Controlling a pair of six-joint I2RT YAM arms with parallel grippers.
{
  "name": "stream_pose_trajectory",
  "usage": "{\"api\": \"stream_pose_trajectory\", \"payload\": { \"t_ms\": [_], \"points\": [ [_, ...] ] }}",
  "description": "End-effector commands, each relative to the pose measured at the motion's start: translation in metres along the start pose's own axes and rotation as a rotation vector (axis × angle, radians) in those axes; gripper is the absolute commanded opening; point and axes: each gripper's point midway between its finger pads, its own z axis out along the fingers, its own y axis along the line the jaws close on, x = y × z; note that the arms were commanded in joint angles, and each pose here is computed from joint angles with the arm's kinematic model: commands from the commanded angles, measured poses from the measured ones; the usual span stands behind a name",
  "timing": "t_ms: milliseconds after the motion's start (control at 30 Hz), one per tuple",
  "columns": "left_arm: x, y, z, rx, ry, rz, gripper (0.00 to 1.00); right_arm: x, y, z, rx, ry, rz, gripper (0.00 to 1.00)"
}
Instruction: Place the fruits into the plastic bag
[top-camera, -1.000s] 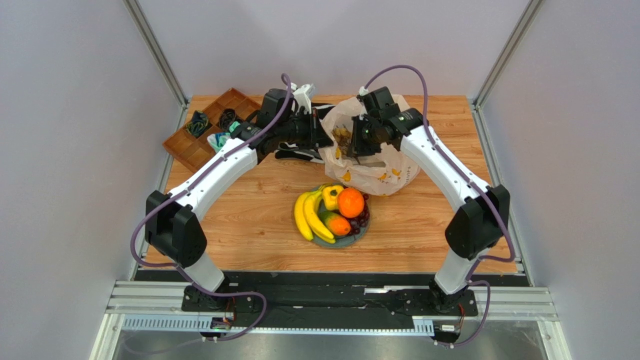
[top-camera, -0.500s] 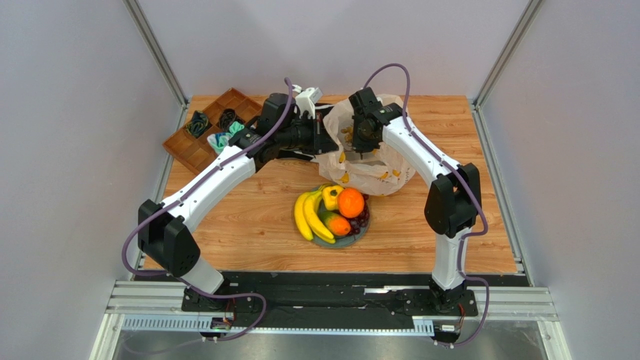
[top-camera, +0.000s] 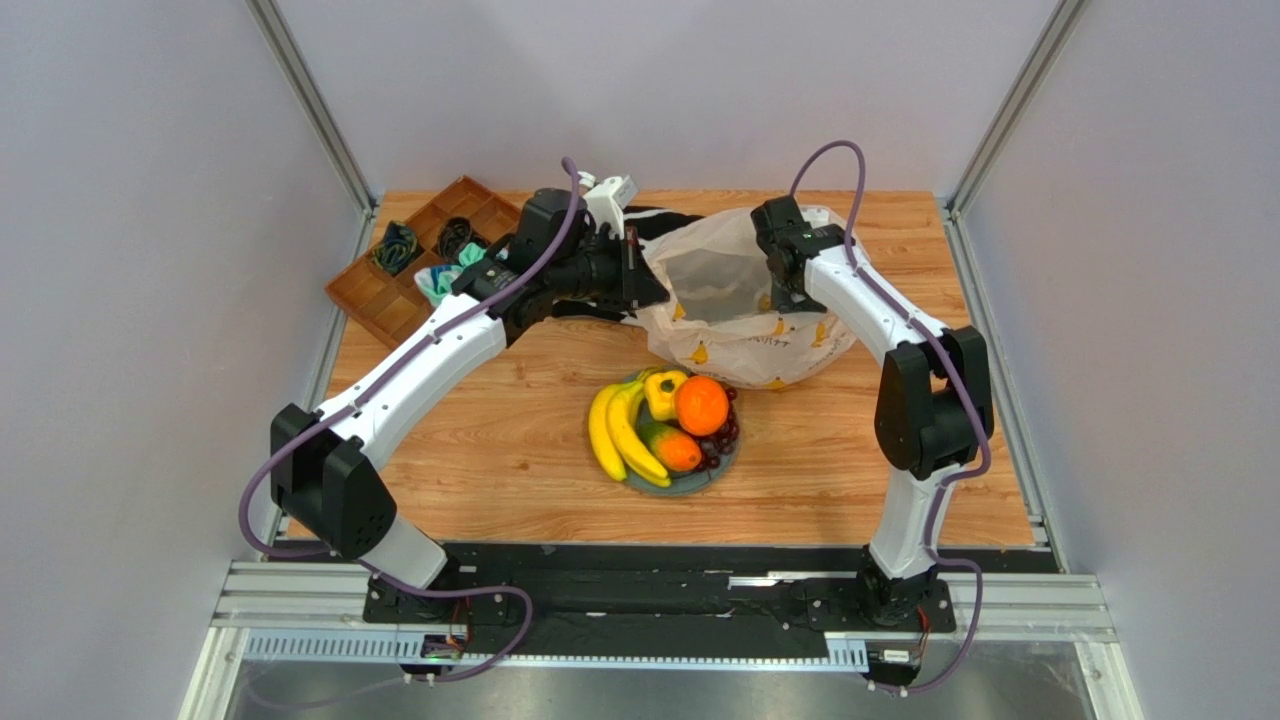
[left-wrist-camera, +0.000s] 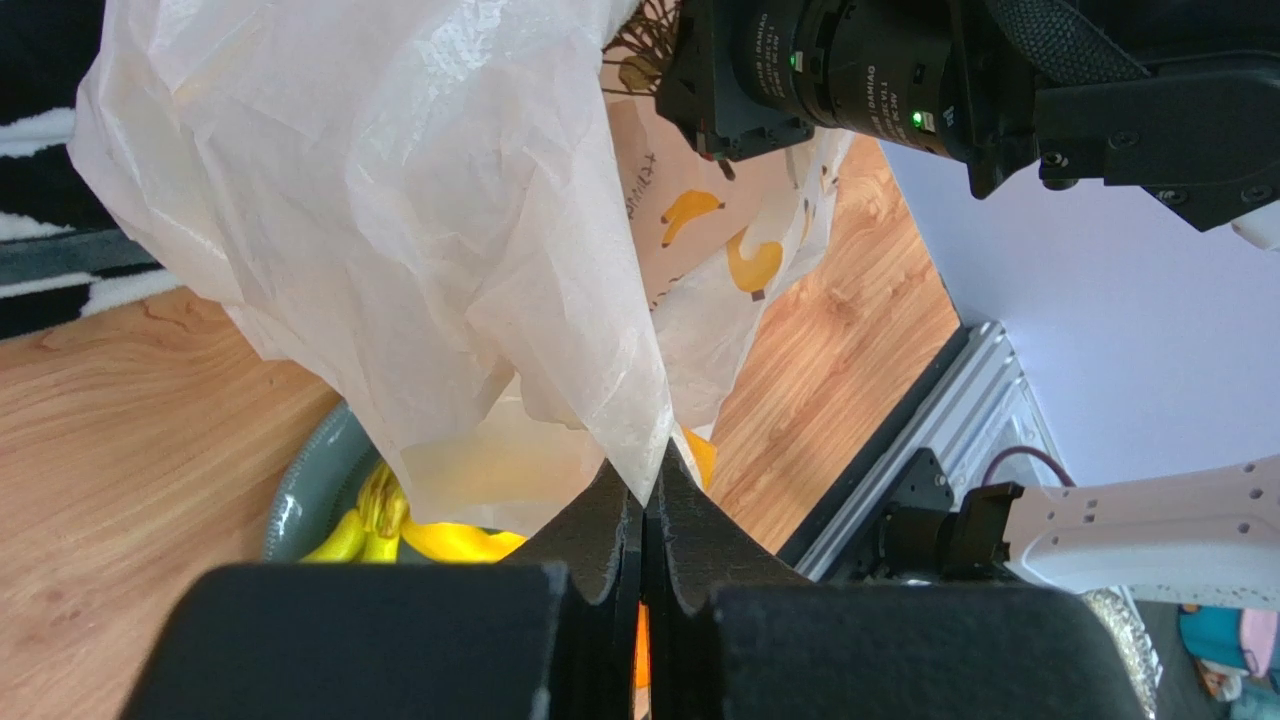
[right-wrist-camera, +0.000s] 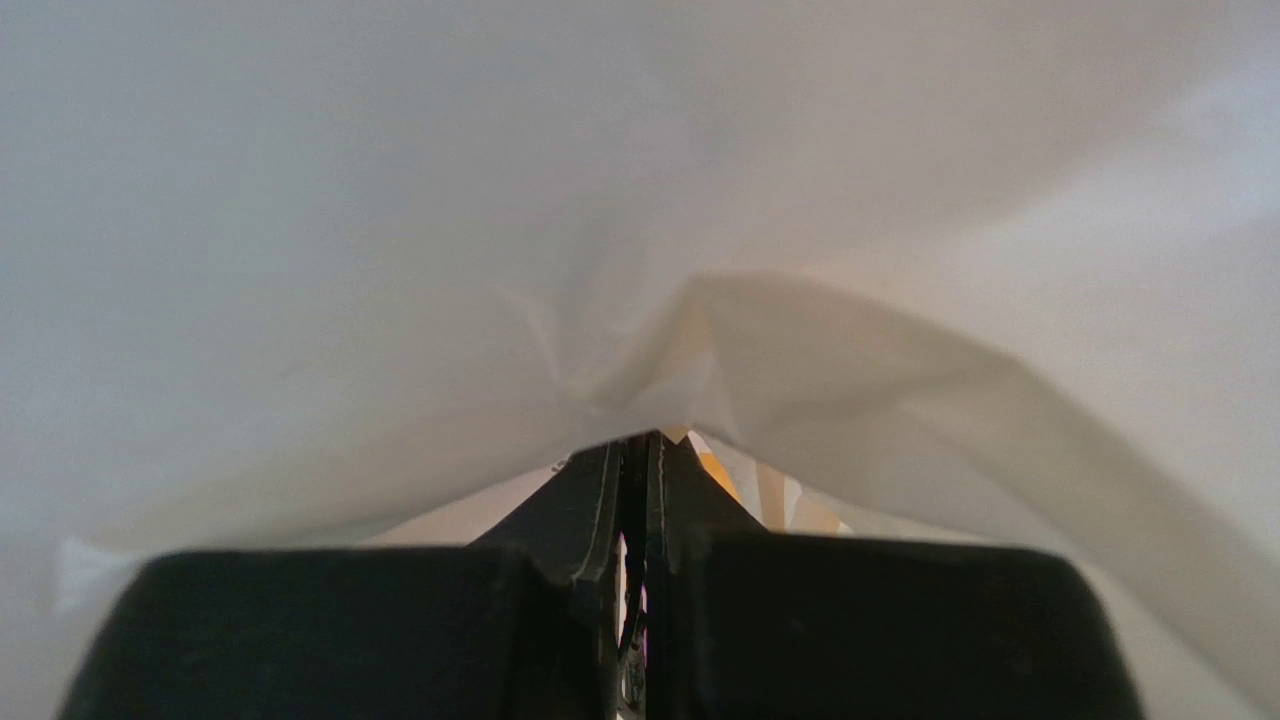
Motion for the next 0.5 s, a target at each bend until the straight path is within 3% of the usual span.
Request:
{"api": "stream_pose_trajectory", "payload": {
  "t_ms": [0,133,233,467],
  "points": [
    [-0.005,-0.009,-0.003,0.034,-0.008,0.017,0.00,-0.023,0.000,-0.019,-0.028,-0.094,0.019,0.19],
    [-0.004,-0.009,-0.003,0.033,-0.006,0.016,0.00,-0.027,0.002,-0.029,-0.071,-0.109,0.026,0.60],
    [-0.005,-0.008,-0.002,0.035,-0.003,0.013,0.00,-0.030,0.008,-0.040,-0.135,-0.124,0.040,0.74],
    [-0.004,-0.009,-0.001,0.035,-0.001,0.011,0.00,-0.041,0.027,-0.067,-0.298,-0.163,0.047,0.78]
  ]
}}
